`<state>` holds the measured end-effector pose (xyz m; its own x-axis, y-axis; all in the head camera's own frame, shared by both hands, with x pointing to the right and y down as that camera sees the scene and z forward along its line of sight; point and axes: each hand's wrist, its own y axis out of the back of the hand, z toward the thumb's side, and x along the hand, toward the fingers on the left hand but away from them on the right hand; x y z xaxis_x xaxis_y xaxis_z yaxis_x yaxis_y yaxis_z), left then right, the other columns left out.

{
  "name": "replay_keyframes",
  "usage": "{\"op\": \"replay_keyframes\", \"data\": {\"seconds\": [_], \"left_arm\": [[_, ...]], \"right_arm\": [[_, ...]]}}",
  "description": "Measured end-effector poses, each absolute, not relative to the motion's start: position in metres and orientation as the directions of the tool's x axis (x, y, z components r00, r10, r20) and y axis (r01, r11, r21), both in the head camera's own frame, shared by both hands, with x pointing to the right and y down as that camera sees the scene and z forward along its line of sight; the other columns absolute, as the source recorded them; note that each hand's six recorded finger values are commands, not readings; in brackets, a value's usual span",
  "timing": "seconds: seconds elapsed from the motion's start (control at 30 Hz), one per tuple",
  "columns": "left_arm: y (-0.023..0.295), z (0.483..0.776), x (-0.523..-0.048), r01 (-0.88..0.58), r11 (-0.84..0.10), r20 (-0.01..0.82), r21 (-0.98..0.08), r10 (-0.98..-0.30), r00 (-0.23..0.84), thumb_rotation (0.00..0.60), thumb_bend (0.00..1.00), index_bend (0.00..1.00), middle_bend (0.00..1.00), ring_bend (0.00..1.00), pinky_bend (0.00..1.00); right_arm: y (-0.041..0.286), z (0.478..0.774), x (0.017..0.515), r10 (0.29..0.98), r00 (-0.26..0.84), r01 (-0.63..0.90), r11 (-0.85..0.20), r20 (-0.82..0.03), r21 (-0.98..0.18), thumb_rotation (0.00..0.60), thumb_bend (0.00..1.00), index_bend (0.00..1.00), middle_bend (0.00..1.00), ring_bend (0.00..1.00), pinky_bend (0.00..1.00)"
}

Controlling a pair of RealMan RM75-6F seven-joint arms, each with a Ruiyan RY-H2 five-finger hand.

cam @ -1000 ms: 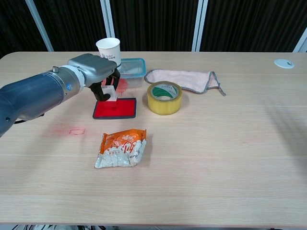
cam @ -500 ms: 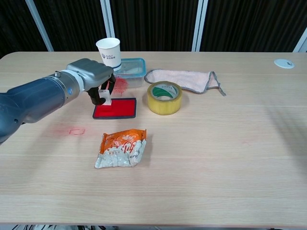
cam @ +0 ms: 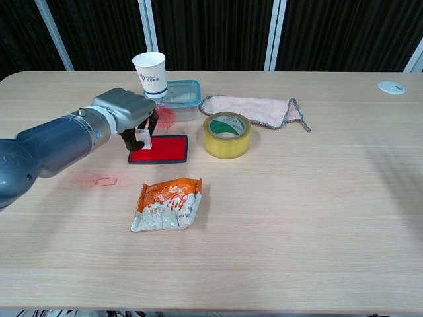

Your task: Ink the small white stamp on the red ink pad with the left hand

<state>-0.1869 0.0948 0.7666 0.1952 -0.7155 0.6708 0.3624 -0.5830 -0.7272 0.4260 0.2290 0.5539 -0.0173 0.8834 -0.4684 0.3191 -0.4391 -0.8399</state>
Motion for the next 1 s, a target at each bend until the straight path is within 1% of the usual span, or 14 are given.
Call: {"op": "replay_keyframes", "data": {"seconds": [0.33,0.8,1.0], "left_arm": [[0.102,0.774,-0.187,0.376,-0.587,0.681,-0.717,-0.704,0.199,0.6,0.58,0.73,0.75,0.53,0.61],[0.093,0.76,-0.187,0.365,-0.562,0.653,-0.742,-0.728,0.209,0.6,0.58,0.73,0.74,0.53,0.61],[0.093,0.759,-0.189,0.371,-0.563,0.656,-0.738,-0.727,0.203,0.6,0.58,0.73,0.74,0.53,0.61]], "right_arm": [[0.229,0.554,0.426,0.883,-0.017,0.318,-0.441,-0.47,-0.84,0.6,0.2,0.0,0.0,0.0,0.18],[0.229,0.554,0.426,0.884,-0.017,0.317,-0.439,-0.468,-0.841,0.6,0.2,0.0,0.0,0.0,0.18],[0.229,0.554,0.426,0.883,-0.017,0.318,-0.439,-0.468,-0.84,0.6,0.2,0.0,0.0,0.0,0.18]]}}
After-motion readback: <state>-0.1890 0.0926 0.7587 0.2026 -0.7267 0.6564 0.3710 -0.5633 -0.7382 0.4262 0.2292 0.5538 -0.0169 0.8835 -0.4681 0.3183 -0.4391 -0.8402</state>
